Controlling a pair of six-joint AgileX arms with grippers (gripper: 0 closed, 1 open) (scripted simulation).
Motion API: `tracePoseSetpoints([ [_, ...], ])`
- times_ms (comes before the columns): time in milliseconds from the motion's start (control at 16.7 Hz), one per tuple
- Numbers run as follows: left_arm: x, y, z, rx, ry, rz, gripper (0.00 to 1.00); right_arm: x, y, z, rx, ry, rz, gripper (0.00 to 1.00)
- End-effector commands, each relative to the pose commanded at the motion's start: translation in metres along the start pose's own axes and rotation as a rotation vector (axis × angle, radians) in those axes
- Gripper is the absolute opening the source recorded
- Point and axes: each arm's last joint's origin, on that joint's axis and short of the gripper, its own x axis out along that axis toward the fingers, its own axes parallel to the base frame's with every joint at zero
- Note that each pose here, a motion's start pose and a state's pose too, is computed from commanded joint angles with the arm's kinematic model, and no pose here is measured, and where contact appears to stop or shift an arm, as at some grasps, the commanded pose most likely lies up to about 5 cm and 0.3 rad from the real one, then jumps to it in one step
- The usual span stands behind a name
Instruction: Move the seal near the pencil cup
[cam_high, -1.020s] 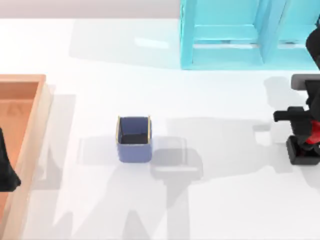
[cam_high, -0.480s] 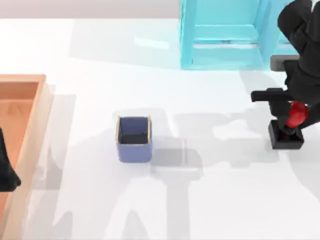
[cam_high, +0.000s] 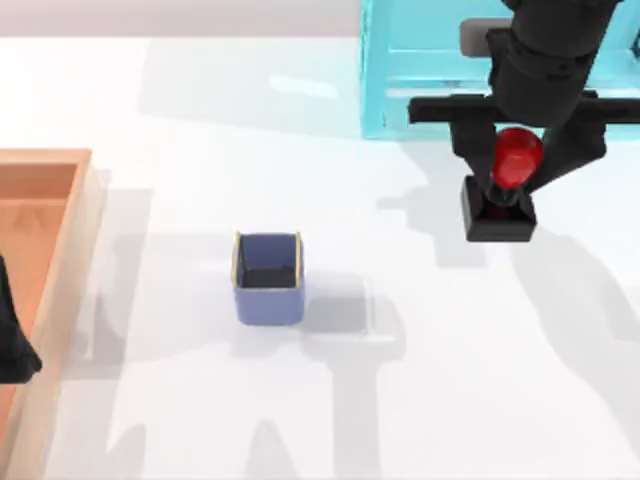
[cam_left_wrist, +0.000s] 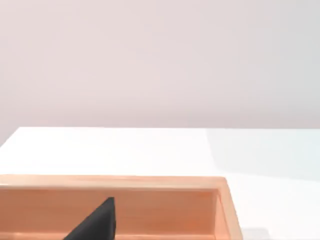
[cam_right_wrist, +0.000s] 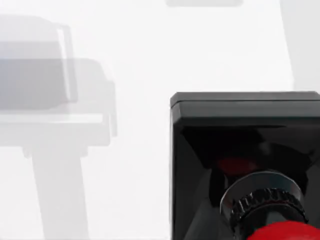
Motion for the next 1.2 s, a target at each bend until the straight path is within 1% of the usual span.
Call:
tracePoseSetpoints([
  [120,0.000,0.000,0.000,0.000,0.000,0.000,1.00,-0.007,0.006,-0.005,0.000,-0.001,0.000,0.00],
  [360,0.000,0.000,0.000,0.000,0.000,0.000,1.00,-0.009,0.005,-0.005,0.005,-0.005,0.004,0.00],
  [480,0.000,0.000,0.000,0.000,0.000,0.000,1.00,-0.005,0.011,-0.006,0.001,-0.011,-0.001,0.00],
  [720,0.000,0.000,0.000,0.000,0.000,0.000,1.00,0.026,0.057,-0.013,-0.005,-0.077,-0.010,0.00],
  [960,0.000,0.000,0.000,0.000,0.000,0.000,1.00,0.061,0.105,-0.031,-0.004,-0.149,-0.007,0.00],
  [1200,0.000,0.000,0.000,0.000,0.000,0.000,1.00,0.066,0.112,-0.035,-0.004,-0.158,-0.009,0.00],
])
